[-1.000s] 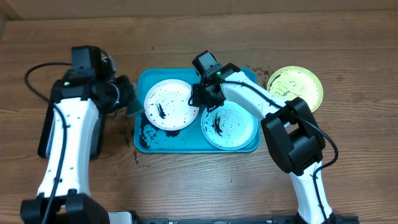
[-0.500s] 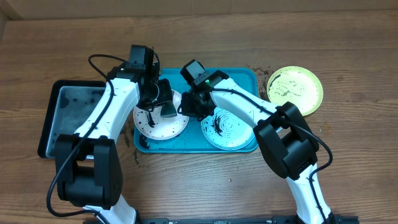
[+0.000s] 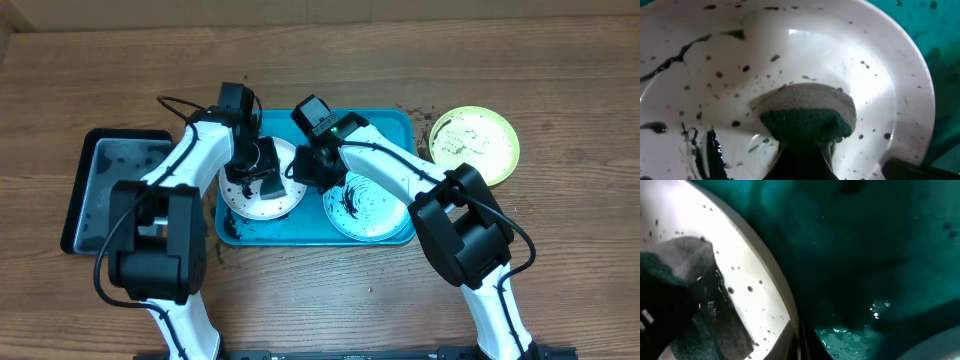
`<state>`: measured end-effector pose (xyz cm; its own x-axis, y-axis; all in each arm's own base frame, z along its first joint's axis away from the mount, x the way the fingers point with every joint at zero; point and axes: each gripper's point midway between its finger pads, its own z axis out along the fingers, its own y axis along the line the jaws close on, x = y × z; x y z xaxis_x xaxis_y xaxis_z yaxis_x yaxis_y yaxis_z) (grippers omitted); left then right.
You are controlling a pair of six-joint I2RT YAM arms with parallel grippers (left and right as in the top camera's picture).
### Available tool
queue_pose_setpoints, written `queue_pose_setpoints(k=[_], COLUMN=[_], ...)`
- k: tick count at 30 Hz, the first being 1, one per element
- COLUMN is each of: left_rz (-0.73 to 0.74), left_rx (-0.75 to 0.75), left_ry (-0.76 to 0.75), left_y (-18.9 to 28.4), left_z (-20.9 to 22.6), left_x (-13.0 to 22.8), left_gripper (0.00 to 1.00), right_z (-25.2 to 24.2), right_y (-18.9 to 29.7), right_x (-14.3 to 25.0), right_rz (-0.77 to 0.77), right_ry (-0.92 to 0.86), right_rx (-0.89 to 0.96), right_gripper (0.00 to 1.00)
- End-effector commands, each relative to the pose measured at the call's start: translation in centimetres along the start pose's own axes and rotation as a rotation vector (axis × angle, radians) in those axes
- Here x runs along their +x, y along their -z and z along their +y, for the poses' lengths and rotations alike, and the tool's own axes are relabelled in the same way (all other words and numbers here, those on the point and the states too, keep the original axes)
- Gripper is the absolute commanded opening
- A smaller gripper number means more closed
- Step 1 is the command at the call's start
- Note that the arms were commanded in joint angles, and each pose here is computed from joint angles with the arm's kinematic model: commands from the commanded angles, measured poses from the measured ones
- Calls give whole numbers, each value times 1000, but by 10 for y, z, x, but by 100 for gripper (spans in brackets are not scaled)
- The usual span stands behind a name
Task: Clean dirty plates on tray and stack at the side
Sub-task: 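Scrub the white plate with the sponge in the left gripper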
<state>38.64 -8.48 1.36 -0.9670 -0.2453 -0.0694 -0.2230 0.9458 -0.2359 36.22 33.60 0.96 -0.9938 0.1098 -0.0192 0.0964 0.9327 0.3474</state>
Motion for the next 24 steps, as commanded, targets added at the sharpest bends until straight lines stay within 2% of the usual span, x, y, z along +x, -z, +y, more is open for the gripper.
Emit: queue_pose_setpoints(k=[1,8,13,15,24], left_rz=[14,-16,-76,-86,-127], left_rx=[-18,-77,-275,-311,-283], left_ry=[13,11,11,2,-43], left_y=[-10,-13,-7,-4,25], left_z=[4,14,49,55,38], left_x=[1,-5,-14,-16,-36], left_gripper=[4,4,4,4,4], right_z=[-23,-41,-48,-48,-50], right_y=[-1,8,12,12,12], right_x=[-20,-24,-28,-28,-30], right_rz=[-80,-74,-81,-82,-93], right_ry=[-77,-111,-123,-123,-123], right_rx=[87,147,164,164,174], right_gripper=[4,4,4,4,4])
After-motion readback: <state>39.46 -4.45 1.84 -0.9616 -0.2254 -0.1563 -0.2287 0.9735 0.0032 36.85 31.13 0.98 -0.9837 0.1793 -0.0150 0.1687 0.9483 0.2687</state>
